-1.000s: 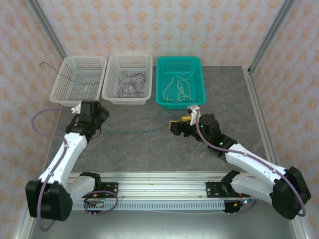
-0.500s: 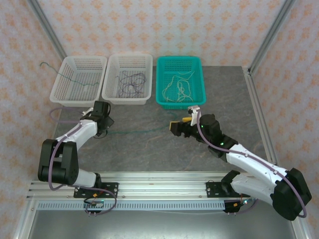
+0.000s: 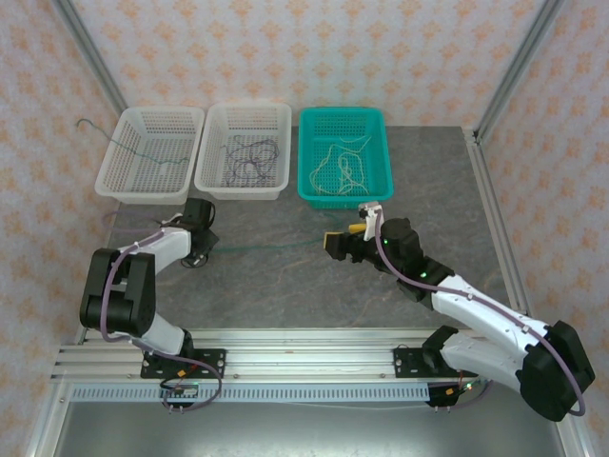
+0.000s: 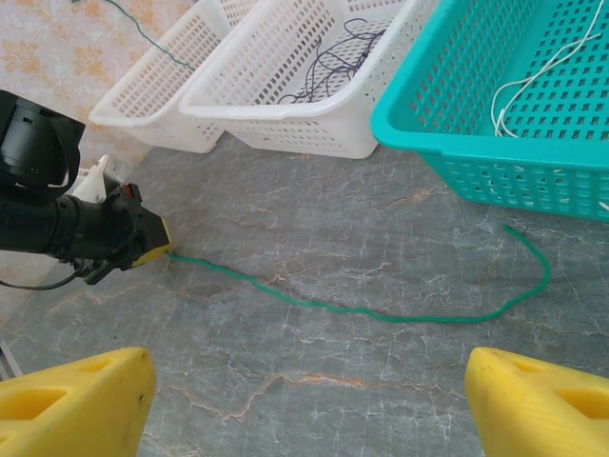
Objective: Untangle the cables
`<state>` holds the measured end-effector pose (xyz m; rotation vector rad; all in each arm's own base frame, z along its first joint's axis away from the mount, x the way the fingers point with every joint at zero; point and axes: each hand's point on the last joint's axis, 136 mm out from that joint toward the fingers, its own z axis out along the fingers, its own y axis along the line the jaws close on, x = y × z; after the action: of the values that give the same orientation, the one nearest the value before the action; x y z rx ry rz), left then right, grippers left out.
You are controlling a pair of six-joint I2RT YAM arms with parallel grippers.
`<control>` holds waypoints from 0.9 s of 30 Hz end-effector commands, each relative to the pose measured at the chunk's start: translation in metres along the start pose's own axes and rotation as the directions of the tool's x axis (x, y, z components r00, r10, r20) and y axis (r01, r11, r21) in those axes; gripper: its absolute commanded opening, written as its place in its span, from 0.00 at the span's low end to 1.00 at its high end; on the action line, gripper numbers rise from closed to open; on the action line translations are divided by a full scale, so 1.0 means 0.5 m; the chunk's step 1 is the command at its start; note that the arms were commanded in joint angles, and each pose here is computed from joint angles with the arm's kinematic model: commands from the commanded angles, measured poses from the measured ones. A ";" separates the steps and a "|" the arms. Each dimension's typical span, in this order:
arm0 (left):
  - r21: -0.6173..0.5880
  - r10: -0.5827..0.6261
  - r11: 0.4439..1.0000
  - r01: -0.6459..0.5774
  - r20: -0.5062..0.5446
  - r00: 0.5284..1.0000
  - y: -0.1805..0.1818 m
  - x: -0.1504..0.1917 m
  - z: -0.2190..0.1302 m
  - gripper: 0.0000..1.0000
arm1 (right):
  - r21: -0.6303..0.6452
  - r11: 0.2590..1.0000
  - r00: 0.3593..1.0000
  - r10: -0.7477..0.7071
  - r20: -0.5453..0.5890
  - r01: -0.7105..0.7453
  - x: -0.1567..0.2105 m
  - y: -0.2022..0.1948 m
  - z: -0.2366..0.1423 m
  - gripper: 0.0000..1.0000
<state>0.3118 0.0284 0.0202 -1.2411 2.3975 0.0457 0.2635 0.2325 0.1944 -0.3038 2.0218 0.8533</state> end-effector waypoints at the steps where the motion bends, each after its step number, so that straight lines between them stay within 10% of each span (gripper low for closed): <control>1: 0.020 -0.022 1.000 0.022 0.035 0.999 -0.002 -0.016 -0.026 0.00 | -0.001 1.000 0.999 -0.019 0.039 0.019 -0.025 0.010 -0.008 0.85; 27: 0.491 -0.112 0.871 -0.039 0.274 0.955 -0.029 -0.225 -0.554 0.00 | 0.055 0.998 0.980 -0.038 0.195 0.028 -0.090 0.005 -0.066 0.89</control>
<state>0.2921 0.0509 0.2909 -1.0193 1.9460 -0.3204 0.2645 0.2107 0.2354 -0.2189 1.8852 0.8036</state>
